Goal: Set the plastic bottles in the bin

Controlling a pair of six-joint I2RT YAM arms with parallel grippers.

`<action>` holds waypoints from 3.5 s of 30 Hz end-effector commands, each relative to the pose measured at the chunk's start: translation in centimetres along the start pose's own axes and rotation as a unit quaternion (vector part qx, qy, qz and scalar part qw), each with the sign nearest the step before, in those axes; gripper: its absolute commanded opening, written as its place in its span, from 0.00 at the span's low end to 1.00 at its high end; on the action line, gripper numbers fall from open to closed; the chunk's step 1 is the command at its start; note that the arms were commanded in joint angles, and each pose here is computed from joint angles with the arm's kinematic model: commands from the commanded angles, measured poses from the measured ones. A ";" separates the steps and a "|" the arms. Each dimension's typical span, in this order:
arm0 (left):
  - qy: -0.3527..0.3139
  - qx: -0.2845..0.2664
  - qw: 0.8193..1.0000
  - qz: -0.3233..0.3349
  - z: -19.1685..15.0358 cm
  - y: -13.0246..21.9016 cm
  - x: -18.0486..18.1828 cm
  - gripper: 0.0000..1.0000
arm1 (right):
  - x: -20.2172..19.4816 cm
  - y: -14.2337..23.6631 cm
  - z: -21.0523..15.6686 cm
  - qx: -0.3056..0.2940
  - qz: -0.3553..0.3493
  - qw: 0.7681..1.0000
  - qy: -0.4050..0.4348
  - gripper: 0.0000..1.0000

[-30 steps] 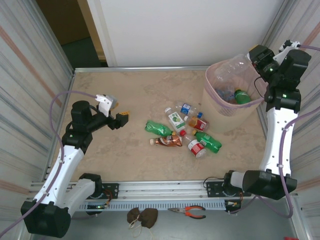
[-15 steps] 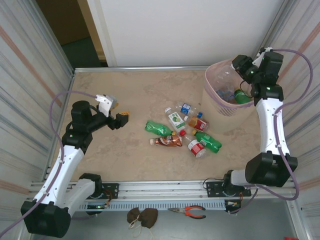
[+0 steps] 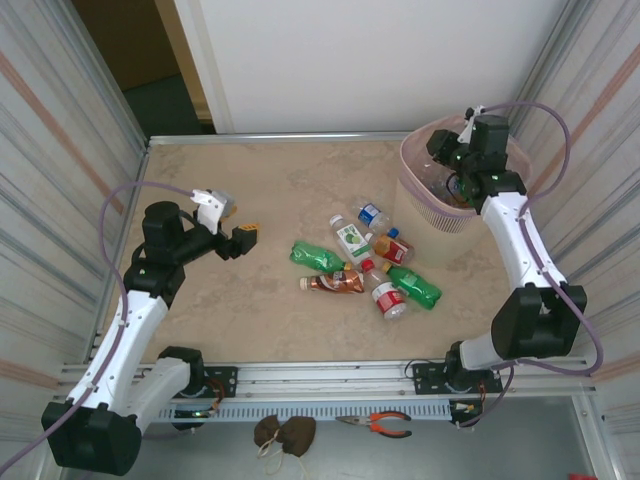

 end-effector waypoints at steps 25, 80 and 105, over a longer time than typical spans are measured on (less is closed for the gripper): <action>-0.003 0.003 1.000 0.003 -0.1 0.3 0.0 0.77 | -3.3 0.0 0.4 -0.009 -0.100 0.991 0.092 0.59; -0.218 0.276 0.907 -0.232 -9.8 -11.3 -11.0 0.70 | -4.4 -1.0 0.0 0.112 -0.012 0.993 -0.018 0.37; -0.335 0.330 0.851 -0.235 -16.8 -14.1 -11.1 0.70 | 2.9 12.9 5.8 -0.019 0.043 0.998 0.035 0.40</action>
Point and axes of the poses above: each hand's point on the last joint's axis, 136 mm out from that joint toward the fingers, its own y axis back along the fingers, its own x axis along the line the jaws close on, z = x × y, the point moved 5 cm from there along y, back along the fingers, and after that the axes turned 4 degrees about -y, right-handed, at the moved point
